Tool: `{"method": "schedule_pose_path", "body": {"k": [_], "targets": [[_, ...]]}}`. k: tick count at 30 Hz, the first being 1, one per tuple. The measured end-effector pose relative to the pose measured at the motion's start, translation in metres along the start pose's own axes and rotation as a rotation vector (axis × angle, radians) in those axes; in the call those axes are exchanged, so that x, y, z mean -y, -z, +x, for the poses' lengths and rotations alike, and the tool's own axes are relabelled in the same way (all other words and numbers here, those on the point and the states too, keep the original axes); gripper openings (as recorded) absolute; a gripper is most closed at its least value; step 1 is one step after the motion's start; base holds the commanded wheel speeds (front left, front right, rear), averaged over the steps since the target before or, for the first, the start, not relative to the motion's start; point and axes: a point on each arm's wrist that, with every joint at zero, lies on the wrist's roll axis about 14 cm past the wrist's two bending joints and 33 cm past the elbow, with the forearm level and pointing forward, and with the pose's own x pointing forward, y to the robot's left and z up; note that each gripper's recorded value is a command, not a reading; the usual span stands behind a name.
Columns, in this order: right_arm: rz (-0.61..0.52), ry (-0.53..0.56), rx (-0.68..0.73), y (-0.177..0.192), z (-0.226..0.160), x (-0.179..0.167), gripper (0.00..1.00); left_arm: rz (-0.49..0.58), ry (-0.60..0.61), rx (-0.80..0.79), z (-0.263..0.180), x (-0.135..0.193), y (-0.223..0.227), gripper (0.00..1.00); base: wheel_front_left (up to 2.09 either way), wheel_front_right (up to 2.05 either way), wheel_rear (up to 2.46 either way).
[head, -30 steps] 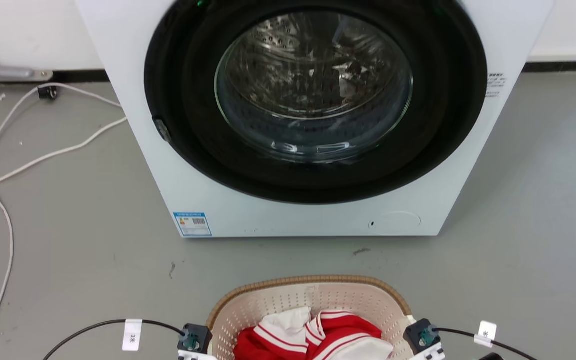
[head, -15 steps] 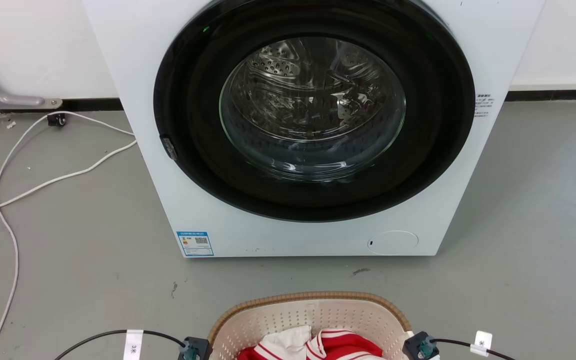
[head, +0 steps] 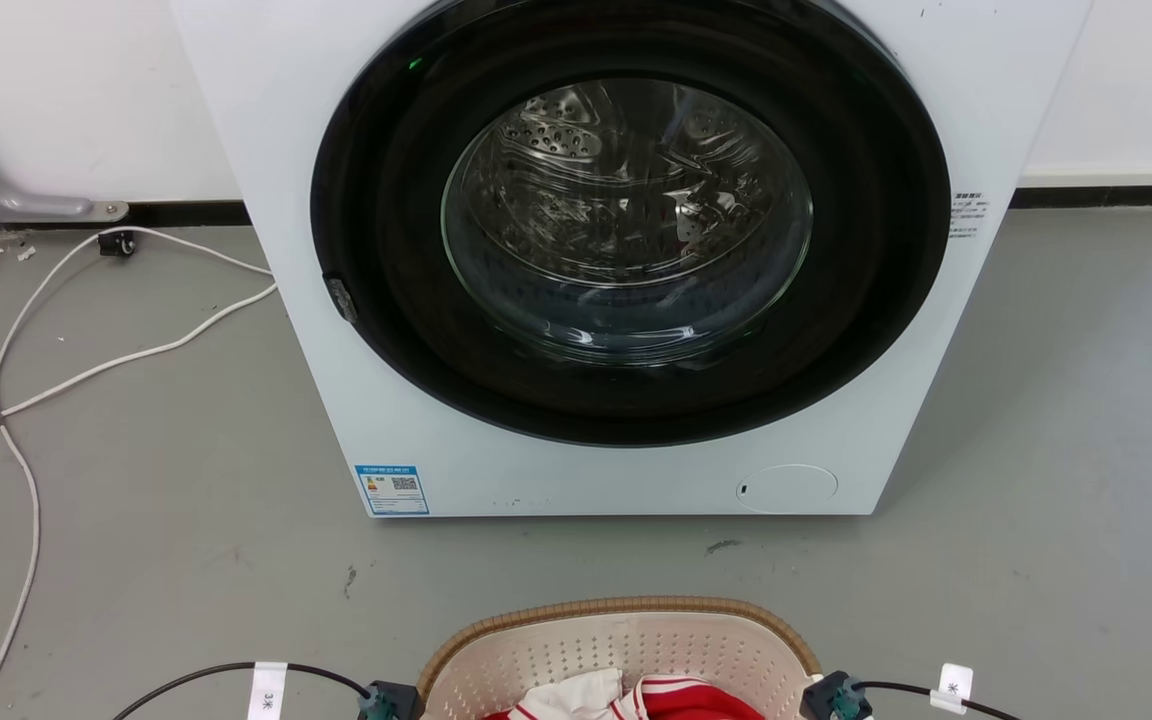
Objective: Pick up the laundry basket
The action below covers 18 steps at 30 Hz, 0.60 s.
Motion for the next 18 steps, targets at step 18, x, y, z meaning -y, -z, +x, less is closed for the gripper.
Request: {"method": "schedule_pose_path", "body": {"k": [18], "targets": [[0.006, -0.008, -0.007, 0.0019, 0.0000, -0.0015, 0.00, 0.001, 0.006, -0.007, -0.0004, -0.0007, 0.0036, 0.00, 0.00, 0.00, 0.00]]}}
